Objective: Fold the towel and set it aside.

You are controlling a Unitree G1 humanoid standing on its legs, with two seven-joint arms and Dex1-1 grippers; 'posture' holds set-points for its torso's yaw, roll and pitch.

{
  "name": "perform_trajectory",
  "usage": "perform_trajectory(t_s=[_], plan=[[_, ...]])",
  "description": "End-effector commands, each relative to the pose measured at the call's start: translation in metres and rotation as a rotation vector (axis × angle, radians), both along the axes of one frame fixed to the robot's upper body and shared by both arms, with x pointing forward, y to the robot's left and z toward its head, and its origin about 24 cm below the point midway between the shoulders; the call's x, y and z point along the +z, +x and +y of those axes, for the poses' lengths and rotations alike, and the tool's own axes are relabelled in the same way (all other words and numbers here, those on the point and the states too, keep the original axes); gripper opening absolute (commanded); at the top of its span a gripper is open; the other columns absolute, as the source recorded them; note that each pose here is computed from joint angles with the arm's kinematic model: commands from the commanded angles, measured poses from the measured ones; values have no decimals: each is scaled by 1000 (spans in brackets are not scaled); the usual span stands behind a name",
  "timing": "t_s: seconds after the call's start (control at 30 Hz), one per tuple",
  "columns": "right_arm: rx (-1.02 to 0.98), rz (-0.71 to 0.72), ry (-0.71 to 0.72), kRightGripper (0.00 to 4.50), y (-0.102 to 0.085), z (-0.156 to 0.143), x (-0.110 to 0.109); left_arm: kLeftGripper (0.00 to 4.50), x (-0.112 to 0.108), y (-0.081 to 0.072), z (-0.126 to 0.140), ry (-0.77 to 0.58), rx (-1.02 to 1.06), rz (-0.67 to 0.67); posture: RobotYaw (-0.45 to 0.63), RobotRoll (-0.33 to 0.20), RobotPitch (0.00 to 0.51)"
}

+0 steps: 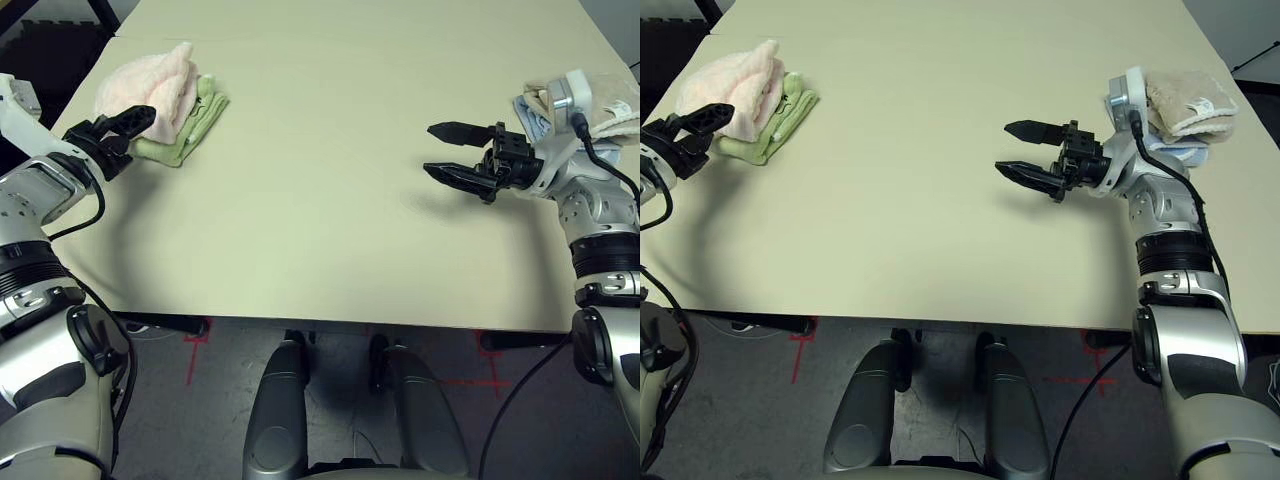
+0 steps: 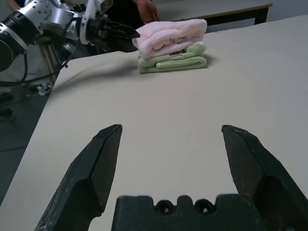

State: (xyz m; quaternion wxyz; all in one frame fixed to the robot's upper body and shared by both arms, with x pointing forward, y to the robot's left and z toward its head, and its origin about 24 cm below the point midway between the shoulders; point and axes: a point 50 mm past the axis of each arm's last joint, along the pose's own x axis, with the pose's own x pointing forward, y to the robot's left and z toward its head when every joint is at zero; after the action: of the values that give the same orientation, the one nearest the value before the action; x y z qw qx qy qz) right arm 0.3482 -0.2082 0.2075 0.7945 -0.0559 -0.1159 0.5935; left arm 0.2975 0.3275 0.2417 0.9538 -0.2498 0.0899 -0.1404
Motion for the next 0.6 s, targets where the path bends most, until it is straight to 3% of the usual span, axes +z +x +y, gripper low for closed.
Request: perform_trajectory(t_s=[0.03, 0.13, 0.27, 0.37, 0.6], plan=[[-32, -6, -11, 4500, -1, -4, -4, 4443, 14, -28, -28, 69, -284, -30, 64, 0, 241], [-116, 5, 15, 4500, 4, -5, -8, 4443, 14, -39, -47, 273, -399, -152, 67, 0, 241], [-357, 14, 24, 4500, 18, -3, -15, 4443, 9, -2, -40, 469, -30, -320, 53, 0, 246], [-567, 1, 89, 4500, 31, -2, -15, 4443, -1, 24, -45, 507, 155, -381, 48, 0, 245], [-943, -44, 260, 4500, 46, -6, -22, 4443, -29, 76, -69, 451, 410, -441, -18, 0, 236]])
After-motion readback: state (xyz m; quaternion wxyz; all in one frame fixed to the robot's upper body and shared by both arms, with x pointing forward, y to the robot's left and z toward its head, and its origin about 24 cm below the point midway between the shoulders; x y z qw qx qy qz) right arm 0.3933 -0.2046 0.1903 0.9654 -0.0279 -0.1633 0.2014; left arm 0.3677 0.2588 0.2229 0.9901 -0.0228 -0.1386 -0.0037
